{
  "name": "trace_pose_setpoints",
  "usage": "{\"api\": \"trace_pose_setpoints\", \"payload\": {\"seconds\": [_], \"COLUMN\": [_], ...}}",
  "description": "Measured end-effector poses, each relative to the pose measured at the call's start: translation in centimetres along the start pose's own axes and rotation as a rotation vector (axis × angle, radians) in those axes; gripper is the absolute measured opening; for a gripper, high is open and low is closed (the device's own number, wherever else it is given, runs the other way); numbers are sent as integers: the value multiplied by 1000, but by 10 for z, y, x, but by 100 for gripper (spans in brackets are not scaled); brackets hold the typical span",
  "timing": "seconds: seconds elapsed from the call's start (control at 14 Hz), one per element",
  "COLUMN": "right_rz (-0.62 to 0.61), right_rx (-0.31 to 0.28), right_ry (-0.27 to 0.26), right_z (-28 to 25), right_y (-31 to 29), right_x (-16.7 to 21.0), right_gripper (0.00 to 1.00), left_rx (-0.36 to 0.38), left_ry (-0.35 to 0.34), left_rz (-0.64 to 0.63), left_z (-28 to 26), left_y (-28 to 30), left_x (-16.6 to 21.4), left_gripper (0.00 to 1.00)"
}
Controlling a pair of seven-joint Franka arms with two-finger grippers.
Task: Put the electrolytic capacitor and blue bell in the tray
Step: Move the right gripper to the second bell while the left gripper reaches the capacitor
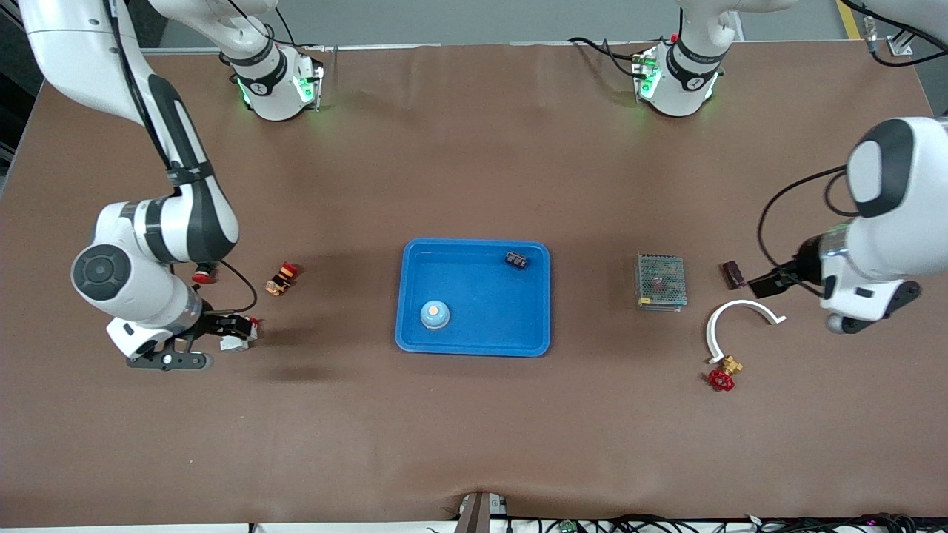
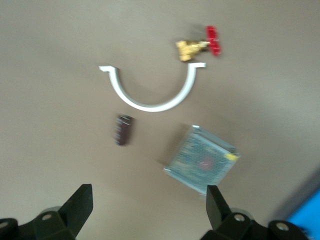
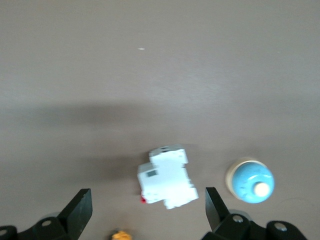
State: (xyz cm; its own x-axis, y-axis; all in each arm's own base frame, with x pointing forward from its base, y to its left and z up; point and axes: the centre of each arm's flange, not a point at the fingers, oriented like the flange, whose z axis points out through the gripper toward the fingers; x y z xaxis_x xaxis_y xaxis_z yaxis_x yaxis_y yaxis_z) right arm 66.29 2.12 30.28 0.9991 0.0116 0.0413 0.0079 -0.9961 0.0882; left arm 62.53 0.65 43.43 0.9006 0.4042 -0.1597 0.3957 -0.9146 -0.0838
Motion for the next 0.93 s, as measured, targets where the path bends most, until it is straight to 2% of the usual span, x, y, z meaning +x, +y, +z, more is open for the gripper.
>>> {"api": "trace_pose_setpoints", "payload": {"seconds": [0.14, 0.36, 0.64, 0.93], "right_rz": [-30, -66, -100, -102], "right_rx": [3, -1, -14, -19], "right_ry": [28, 64, 124, 135], "right_z": [15, 32, 44, 70], "right_y": [23, 57, 99, 120], "right_x": [-6, -15, -23, -32], "right_gripper": [100, 100, 100, 100], "left_rx": [-1, -10, -29, -49], "left_ry": [3, 32, 83, 140], "left_rz": [59, 83, 92, 71], "left_z": [20, 63, 122, 166], "left_y": [-24, -25, -30, -52], "left_x": [10, 9, -16, -37], "left_gripper": [100, 100, 100, 100]}}
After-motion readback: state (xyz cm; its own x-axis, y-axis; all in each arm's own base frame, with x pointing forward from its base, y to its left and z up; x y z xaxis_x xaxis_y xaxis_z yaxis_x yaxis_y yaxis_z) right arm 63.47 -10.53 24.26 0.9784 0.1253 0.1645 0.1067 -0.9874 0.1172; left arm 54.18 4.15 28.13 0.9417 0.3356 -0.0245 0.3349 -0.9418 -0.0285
